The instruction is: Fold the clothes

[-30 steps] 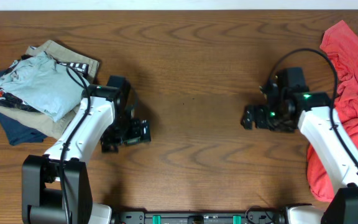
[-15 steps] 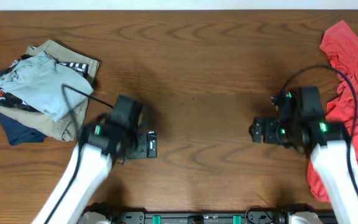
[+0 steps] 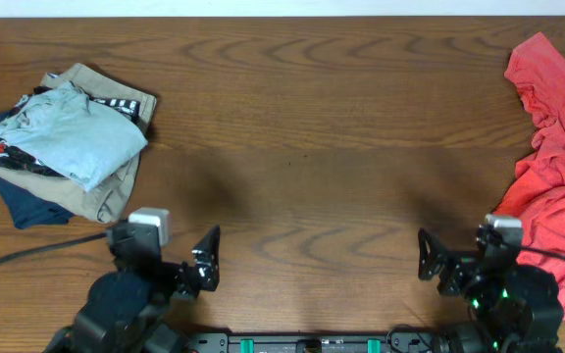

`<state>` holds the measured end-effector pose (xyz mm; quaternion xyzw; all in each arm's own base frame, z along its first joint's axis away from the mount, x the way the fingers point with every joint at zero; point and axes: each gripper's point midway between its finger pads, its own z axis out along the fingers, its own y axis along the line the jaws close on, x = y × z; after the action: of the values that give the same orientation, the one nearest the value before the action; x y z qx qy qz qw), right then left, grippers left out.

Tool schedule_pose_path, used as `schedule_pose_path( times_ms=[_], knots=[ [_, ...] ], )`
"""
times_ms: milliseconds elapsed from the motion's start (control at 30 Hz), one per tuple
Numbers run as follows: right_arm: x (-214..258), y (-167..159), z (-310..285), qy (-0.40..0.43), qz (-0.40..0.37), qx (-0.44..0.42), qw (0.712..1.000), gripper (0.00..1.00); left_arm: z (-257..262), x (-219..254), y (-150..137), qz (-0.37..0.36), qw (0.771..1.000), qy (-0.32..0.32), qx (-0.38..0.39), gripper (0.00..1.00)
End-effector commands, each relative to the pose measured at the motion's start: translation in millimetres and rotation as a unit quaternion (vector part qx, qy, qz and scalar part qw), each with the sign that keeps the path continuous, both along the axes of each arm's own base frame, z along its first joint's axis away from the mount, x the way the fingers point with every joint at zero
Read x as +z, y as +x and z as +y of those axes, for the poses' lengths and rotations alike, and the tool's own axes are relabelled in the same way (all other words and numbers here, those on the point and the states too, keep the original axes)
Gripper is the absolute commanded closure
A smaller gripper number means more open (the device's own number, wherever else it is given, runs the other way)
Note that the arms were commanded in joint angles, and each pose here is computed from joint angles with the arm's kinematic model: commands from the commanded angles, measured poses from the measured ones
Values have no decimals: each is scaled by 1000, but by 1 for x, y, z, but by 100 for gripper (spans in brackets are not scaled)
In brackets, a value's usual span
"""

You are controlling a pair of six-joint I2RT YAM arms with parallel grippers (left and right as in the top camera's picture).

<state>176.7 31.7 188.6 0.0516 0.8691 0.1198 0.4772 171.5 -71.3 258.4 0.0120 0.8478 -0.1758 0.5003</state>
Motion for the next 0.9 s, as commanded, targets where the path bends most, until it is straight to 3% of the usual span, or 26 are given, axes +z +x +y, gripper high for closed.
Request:
schedule_pose_path(
  times_ms=[0,233,867],
  knots=[
    [-8,-7,-2,-1,10,-4,1000,1,6,2,-2,-12,1000,-4,11,2],
    [-35,-26,-5,-11,78,-5,997,1,6,2,-2,-13,1000,-5,11,2],
    [-31,-27,-5,-9,62,-4,998,1,6,2,-2,-13,1000,-5,11,2]
  ],
)
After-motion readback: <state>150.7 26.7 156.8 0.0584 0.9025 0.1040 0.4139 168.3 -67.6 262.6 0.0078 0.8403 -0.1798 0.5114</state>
